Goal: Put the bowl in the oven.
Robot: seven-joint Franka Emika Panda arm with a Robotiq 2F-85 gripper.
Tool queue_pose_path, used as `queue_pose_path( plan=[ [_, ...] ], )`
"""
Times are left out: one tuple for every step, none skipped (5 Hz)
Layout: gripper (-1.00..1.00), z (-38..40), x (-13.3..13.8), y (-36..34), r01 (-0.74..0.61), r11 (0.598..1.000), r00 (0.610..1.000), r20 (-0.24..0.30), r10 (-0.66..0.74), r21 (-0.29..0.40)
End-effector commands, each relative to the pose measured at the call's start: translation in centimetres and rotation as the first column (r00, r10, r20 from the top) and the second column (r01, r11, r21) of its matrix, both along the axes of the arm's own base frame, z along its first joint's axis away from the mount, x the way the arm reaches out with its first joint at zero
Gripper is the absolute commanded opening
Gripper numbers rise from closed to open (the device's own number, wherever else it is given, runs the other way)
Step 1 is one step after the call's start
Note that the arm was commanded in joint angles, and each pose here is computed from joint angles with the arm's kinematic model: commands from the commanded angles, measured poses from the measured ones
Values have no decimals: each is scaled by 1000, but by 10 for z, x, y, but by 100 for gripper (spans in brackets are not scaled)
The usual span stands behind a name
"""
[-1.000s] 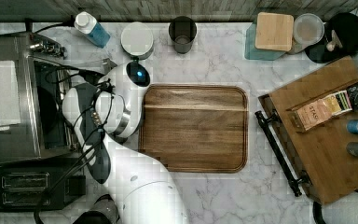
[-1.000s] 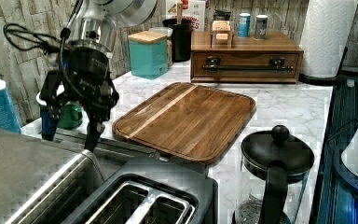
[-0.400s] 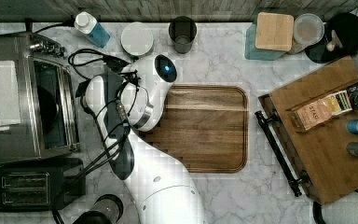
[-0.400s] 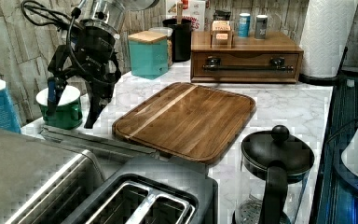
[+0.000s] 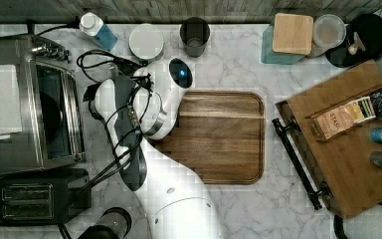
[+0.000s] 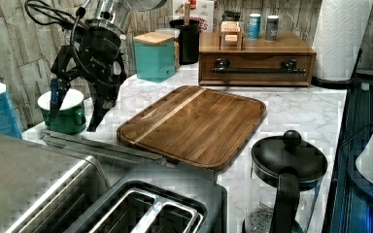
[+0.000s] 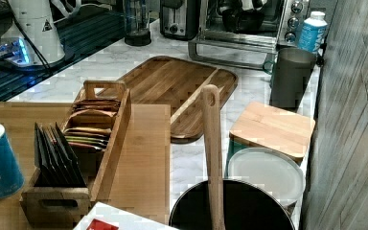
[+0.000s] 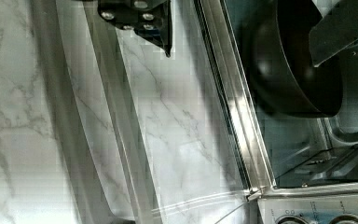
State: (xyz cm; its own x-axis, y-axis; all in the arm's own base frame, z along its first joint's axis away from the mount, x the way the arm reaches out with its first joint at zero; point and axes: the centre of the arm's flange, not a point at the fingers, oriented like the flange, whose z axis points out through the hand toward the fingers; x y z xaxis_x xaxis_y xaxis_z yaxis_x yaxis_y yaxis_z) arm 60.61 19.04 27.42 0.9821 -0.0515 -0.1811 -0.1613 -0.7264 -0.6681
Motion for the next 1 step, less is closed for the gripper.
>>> queue_pose_path(
  plan=[
    [100, 51, 10, 18, -44, 998, 994, 104, 39, 46]
  ],
)
